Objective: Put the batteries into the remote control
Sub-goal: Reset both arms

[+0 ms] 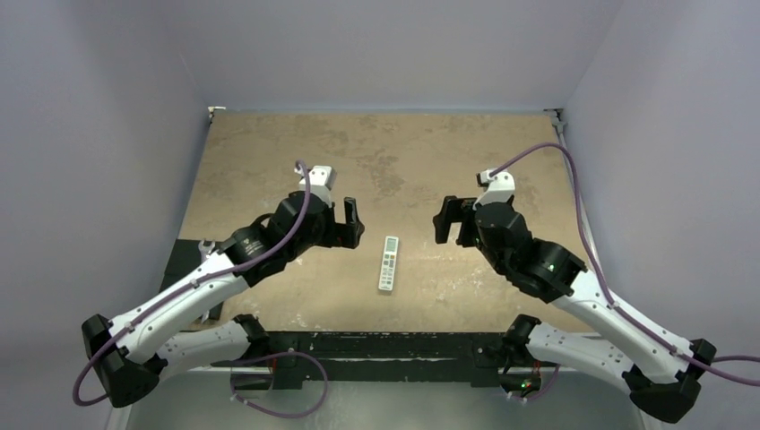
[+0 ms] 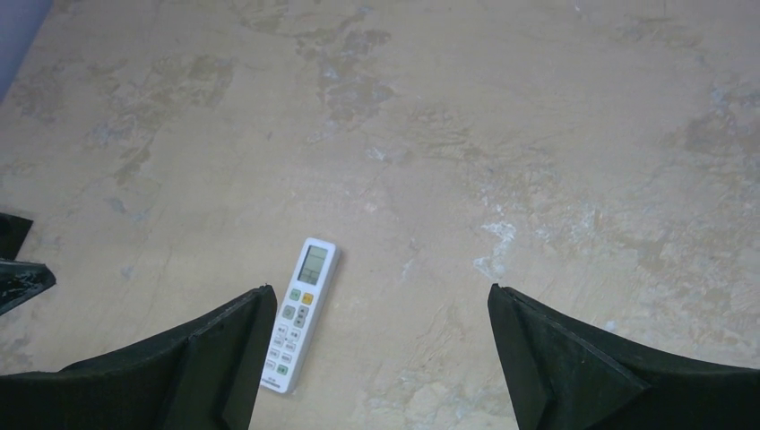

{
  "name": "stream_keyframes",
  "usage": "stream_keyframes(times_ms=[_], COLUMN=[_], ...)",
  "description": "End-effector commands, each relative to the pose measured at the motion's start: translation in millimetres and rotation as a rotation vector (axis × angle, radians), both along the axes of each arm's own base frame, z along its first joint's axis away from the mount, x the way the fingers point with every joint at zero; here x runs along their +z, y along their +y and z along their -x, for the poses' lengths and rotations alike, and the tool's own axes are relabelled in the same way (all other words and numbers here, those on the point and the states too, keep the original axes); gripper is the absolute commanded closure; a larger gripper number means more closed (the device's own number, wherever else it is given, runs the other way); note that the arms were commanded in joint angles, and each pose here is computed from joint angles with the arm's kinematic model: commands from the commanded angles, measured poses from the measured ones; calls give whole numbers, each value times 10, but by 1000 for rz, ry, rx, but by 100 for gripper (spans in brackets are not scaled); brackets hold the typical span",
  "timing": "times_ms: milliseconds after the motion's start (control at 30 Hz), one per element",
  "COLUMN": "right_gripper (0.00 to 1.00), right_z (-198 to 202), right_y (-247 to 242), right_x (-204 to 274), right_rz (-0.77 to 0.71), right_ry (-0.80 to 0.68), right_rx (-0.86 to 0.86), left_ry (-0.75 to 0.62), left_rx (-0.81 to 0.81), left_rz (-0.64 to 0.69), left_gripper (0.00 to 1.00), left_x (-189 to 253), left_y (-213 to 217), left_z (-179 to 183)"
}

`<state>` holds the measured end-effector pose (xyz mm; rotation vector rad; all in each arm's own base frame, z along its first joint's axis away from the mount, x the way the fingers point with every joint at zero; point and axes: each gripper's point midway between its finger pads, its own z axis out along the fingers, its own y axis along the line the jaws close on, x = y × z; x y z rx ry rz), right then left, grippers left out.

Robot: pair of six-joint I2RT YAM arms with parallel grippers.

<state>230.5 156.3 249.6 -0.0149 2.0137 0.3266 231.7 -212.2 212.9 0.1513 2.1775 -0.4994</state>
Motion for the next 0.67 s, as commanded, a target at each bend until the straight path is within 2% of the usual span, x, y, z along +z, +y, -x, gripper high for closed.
stream_keyframes(times_ms=[0, 267, 633], right_gripper=[1, 1, 1], right_z=[-58, -27, 62], right_y=[-97, -116, -34], right_x=[391, 331, 271], right_rz=[-28, -42, -86], right_ry=[-114, -132, -168], right_rx=[-25, -15, 72], left_ry=[-106, -180, -202], left_rx=[9, 22, 39], left_rz=[5, -4, 13], left_gripper=[1, 1, 2], left_x=[352, 487, 364], left_y=[124, 318, 410], left_z=[-16, 43, 91])
